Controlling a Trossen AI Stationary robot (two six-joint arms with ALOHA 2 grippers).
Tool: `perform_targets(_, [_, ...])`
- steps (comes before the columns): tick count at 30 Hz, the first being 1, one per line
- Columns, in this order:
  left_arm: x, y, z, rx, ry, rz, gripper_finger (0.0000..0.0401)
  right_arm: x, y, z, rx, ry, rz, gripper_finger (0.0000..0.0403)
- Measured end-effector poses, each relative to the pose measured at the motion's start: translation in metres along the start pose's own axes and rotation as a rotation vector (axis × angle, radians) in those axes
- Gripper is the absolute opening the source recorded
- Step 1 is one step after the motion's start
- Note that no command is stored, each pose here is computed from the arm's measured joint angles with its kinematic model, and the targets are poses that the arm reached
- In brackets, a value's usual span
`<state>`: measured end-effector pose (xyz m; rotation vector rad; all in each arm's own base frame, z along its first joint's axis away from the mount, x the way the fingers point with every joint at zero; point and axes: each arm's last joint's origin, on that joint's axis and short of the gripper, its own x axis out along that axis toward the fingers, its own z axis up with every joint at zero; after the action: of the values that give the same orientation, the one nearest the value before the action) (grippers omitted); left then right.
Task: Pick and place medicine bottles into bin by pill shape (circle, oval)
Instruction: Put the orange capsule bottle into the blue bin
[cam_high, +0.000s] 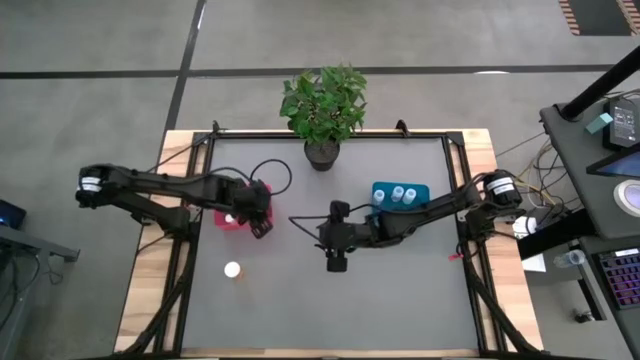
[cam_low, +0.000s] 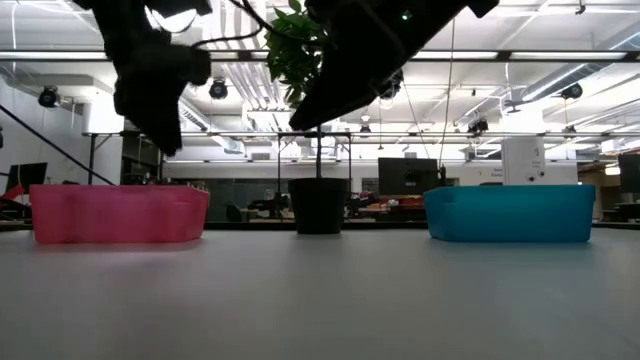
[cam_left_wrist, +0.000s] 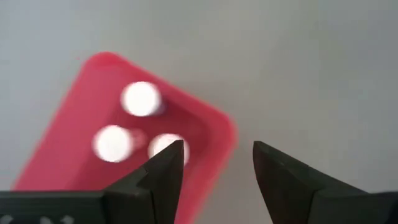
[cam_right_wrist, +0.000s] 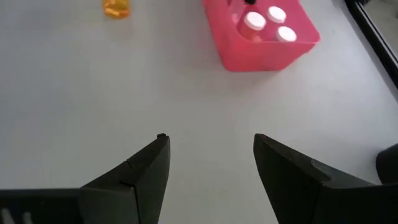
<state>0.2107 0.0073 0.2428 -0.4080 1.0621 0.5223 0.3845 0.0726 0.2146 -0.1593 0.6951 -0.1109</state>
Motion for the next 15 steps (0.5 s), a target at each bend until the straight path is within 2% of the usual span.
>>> perform_targets(4, [-0.019,-0.009,0.01,-0.08,-0.001,-0.138,0.0174,-0.005,-0.001,-0.004,-0.04,-0.009,0.002,0.0219])
perform_targets(9, [-0.054,-0.031,0.019,-0.147,-0.03,-0.296,0.0174,-0.013,-0.005,-0.019,-0.057,-0.041,0.0,0.0219])
perform_targets(15, [-0.086,-0.055,0.018,-0.292,-0.045,-0.433,0.0173,-0.043,-0.014,-0.028,-0.054,-0.126,-0.002,0.0219])
